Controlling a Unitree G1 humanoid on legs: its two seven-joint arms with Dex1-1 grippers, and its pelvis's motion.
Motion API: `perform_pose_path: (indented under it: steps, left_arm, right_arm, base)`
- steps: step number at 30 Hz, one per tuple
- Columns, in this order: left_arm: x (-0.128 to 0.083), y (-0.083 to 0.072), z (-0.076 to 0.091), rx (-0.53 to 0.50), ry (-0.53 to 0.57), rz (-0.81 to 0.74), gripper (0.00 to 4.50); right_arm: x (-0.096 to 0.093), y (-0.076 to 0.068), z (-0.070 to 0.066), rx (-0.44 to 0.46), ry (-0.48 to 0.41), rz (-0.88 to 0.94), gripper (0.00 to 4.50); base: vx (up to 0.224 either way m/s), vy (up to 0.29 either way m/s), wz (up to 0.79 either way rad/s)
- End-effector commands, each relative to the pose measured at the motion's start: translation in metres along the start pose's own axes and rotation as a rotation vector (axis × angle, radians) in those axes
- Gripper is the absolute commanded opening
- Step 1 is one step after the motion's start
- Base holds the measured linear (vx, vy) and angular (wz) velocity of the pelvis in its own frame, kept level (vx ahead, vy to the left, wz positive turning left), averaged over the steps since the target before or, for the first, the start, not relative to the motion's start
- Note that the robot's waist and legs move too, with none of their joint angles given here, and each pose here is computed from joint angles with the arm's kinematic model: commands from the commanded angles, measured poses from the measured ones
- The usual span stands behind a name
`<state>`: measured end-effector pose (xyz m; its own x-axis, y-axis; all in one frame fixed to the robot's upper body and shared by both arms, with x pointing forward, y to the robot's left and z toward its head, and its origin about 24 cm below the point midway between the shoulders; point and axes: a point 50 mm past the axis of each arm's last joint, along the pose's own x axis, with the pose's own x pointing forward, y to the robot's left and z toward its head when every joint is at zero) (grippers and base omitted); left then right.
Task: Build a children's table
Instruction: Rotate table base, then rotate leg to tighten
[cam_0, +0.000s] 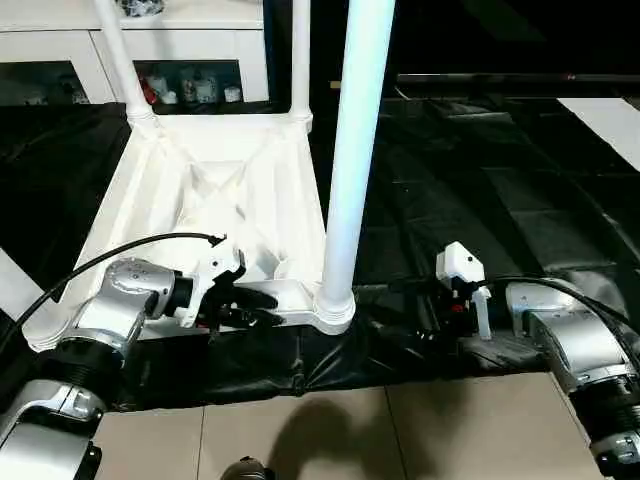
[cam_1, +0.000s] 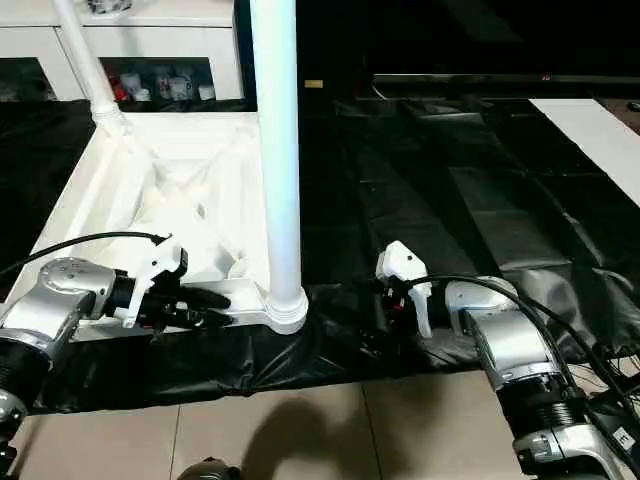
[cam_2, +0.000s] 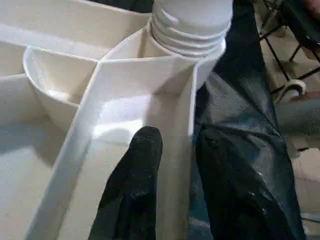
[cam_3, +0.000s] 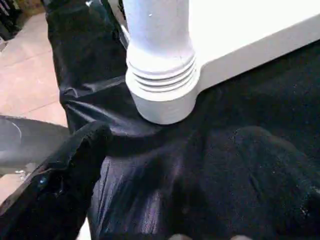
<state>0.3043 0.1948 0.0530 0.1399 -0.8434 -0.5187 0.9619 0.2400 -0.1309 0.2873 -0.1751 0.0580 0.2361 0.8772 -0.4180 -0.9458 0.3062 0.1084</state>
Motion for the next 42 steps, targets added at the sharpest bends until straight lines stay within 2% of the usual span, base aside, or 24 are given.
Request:
perform_pose_path:
  steps: [1, 3, 6, 8, 11, 13, 15, 24, 27, 29, 32, 34, 35, 42]
  left_arm:
    - [0.001, -0.003, -0.012, -0.044, 0.056, -0.023, 1.07]
    - [0.001, -0.003, -0.012, -0.044, 0.059, -0.025, 1.01]
    - [0.001, -0.004, -0.012, -0.044, 0.059, -0.024, 0.64]
    - [0.001, -0.004, -0.012, -0.042, 0.058, -0.018, 0.63]
    - [0.002, -0.004, -0.012, -0.039, 0.054, -0.009, 0.24]
    - [0.004, -0.005, -0.012, -0.032, 0.054, -0.004, 0.20]
    - [0.010, -0.007, -0.011, -0.008, 0.052, 0.013, 0.05]
    - [0.031, -0.006, 0.002, 0.029, -0.008, 0.042, 0.05]
    - [0.032, -0.006, 0.004, 0.034, -0.009, 0.042, 0.00]
    - [0.033, -0.005, 0.004, 0.037, -0.007, 0.043, 0.00]
    - [0.033, -0.005, 0.004, 0.039, -0.005, 0.041, 0.00]
    - [0.032, -0.005, 0.004, 0.037, -0.003, 0.042, 0.00]
    - [0.031, -0.005, 0.004, 0.036, -0.002, 0.042, 0.00]
    - [0.031, -0.002, 0.006, 0.024, -0.020, 0.052, 0.00]
  right_arm:
    - [0.000, 0.002, 0.004, -0.010, -0.008, 0.006, 4.50]
    - [0.000, 0.002, 0.004, -0.011, -0.007, 0.004, 4.50]
    - [0.001, 0.002, 0.004, -0.012, -0.008, 0.004, 4.50]
    - [0.003, 0.002, 0.005, -0.012, -0.013, 0.006, 4.50]
    - [0.007, 0.003, 0.006, -0.013, -0.025, 0.011, 4.50]
    - [0.015, 0.006, 0.008, -0.017, -0.039, 0.024, 4.50]
    - [0.028, 0.006, 0.010, -0.080, -0.046, -0.015, 4.50]
    - [0.056, -0.004, 0.016, -0.065, -0.087, -0.100, 4.50]
    - [0.061, -0.008, 0.017, -0.060, -0.089, -0.120, 4.15]
    - [0.065, -0.011, 0.019, -0.061, -0.096, -0.132, 4.12]
    - [0.066, -0.012, 0.018, -0.057, -0.097, -0.125, 3.70]
    - [0.067, -0.013, 0.018, -0.051, -0.101, -0.124, 3.65]
    - [0.068, -0.013, 0.018, -0.049, -0.103, -0.124, 3.46]
    - [0.071, -0.017, 0.015, -0.040, -0.103, -0.144, 2.93]
  base:
    - [0.000, 0.000, 0.00]
    - [0.000, 0.000, 0.00]
    - [0.000, 0.000, 0.00]
    - [0.000, 0.000, 0.00]
    - [0.000, 0.000, 0.00]
    - [0.000, 0.000, 0.00]
    - [0.000, 0.000, 0.00]
    - [0.000, 0.000, 0.00]
    - [0.000, 0.000, 0.00]
    - [0.000, 0.000, 0.00]
    - [0.000, 0.000, 0.00]
    - [0.000, 0.000, 0.00]
    - [0.000, 0.000, 0.00]
    - [0.000, 0.000, 0.00]
